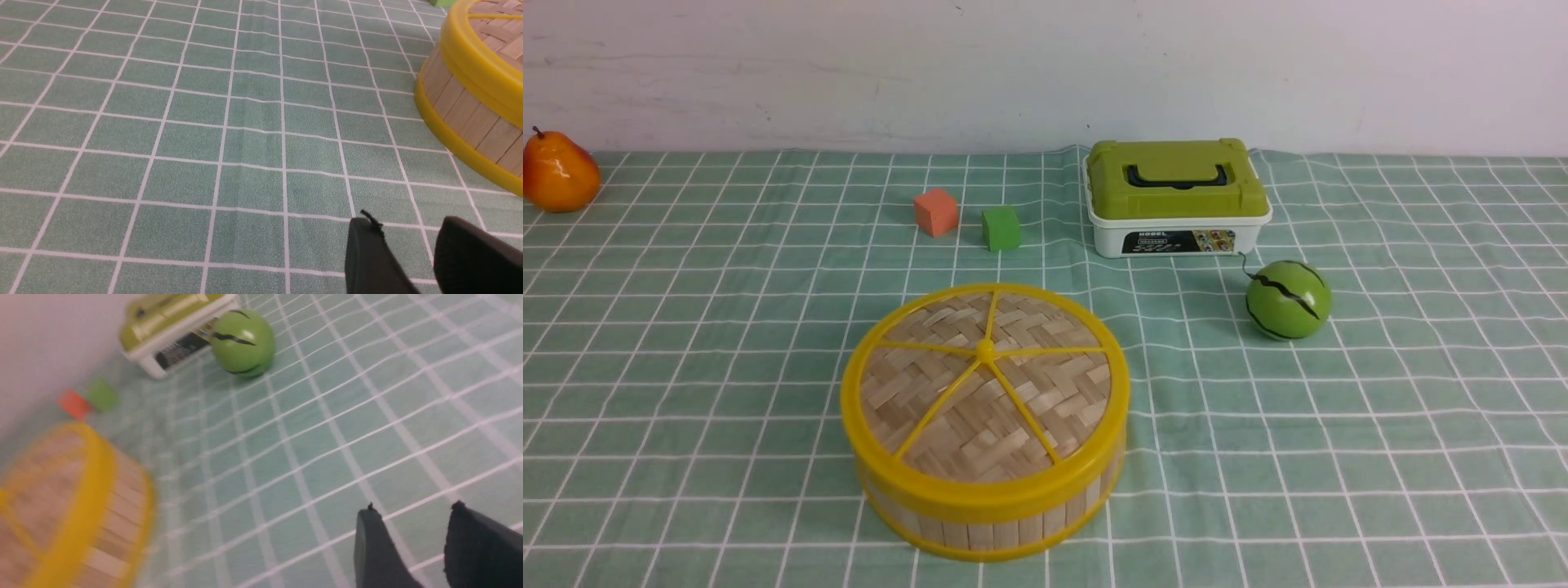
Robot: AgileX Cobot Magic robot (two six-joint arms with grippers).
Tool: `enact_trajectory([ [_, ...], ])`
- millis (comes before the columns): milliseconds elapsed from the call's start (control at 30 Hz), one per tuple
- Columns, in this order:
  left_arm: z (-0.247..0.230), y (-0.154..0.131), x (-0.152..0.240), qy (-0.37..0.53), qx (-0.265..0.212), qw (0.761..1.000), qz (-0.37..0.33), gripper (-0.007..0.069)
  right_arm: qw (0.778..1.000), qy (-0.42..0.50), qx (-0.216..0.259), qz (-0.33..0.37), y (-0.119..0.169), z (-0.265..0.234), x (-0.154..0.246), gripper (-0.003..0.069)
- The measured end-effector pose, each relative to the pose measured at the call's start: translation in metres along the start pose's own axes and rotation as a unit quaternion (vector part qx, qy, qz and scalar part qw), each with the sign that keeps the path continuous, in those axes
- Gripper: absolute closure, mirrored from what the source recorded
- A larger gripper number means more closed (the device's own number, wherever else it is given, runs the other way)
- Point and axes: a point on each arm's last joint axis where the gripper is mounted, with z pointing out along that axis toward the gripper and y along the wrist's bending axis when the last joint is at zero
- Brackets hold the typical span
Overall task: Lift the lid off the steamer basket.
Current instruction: Use the right arm to lift the lid of the steamer
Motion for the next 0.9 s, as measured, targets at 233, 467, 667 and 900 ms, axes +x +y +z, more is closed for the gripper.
enact_trajectory([
  [233, 0.000, 0.000, 0.000, 0.000, 0.000, 1.000, 0.000, 0.0386, 0.960, 0.041, -0.056, 0.271, 0.011, 0.000, 0.006, 0.0422],
  [467, 0.000, 0.000, 0.000, 0.000, 0.000, 1.000, 0.000, 0.0386, 0.980, 0.028, -0.042, 0.194, 0.007, 0.000, 0.005, 0.0422],
  [667, 0.000, 0.000, 0.000, 0.000, 0.000, 1.000, 0.000, 0.0386, 0.997, -0.002, -0.076, 0.002, 0.037, -0.016, -0.021, 0.0455],
  [900, 0.000, 0.000, 0.000, 0.000, 0.000, 1.000, 0.000, 0.0386, 0.934, 0.149, -0.017, -0.324, 0.126, -0.025, -0.100, 0.0675],
])
